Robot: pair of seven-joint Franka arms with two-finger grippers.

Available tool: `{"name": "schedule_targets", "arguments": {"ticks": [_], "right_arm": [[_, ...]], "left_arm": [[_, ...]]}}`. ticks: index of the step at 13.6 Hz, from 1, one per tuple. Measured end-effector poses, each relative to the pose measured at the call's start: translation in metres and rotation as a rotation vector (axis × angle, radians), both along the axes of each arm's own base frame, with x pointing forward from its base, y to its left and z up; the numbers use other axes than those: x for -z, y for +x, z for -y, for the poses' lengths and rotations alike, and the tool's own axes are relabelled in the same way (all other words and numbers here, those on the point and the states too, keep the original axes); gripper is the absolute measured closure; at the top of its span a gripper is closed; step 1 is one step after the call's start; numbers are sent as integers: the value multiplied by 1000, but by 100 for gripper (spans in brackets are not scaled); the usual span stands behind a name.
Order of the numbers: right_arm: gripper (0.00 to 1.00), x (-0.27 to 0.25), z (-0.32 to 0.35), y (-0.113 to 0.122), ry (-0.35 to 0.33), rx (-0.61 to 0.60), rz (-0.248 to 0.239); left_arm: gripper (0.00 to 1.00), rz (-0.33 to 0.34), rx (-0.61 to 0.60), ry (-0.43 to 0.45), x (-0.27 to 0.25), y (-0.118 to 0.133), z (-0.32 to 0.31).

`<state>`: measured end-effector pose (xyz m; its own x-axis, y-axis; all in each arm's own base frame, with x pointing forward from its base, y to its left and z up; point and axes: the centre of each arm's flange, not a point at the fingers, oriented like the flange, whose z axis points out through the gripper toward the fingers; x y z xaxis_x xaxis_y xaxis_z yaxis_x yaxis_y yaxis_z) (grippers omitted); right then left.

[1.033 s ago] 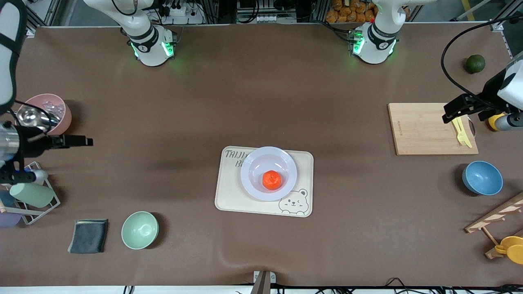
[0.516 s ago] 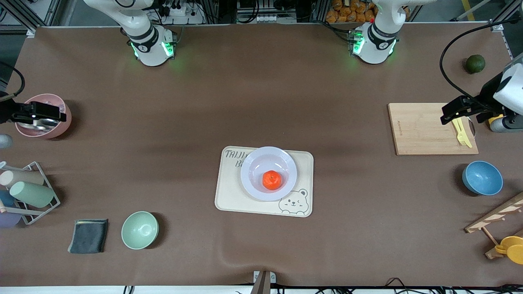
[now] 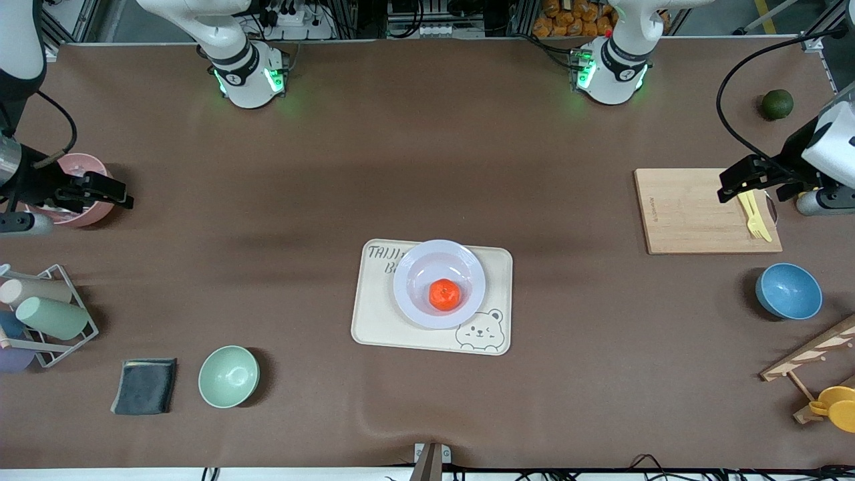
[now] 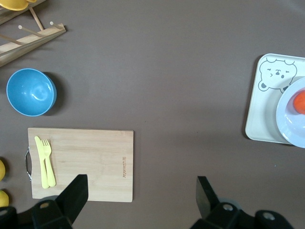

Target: Place orange and plate with both arms

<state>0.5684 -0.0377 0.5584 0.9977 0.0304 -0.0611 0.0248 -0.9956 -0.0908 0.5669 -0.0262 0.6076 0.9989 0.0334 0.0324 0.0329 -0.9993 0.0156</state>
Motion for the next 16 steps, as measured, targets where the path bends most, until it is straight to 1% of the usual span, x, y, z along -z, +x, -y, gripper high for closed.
{"name": "schedule_targets", "arguments": {"ticks": [3, 5, 7, 10, 16], "right_arm": [[0, -22, 5, 1, -36, 0, 60], [0, -35, 11, 2, -57, 5, 85], [0, -37, 17, 1, -61, 9, 89], [0, -37, 24, 1, -63, 5, 89], [0, -45, 24, 2, -66, 5, 107]], "left_arm": [[0, 18, -8, 0, -9, -3, -4], [0, 29, -5, 1, -15, -7, -3], [0, 30, 2, 1, -18, -9, -2], [0, 10, -1, 2, -17, -11, -4], [0, 31, -12, 2, -37, -13, -10]]}}
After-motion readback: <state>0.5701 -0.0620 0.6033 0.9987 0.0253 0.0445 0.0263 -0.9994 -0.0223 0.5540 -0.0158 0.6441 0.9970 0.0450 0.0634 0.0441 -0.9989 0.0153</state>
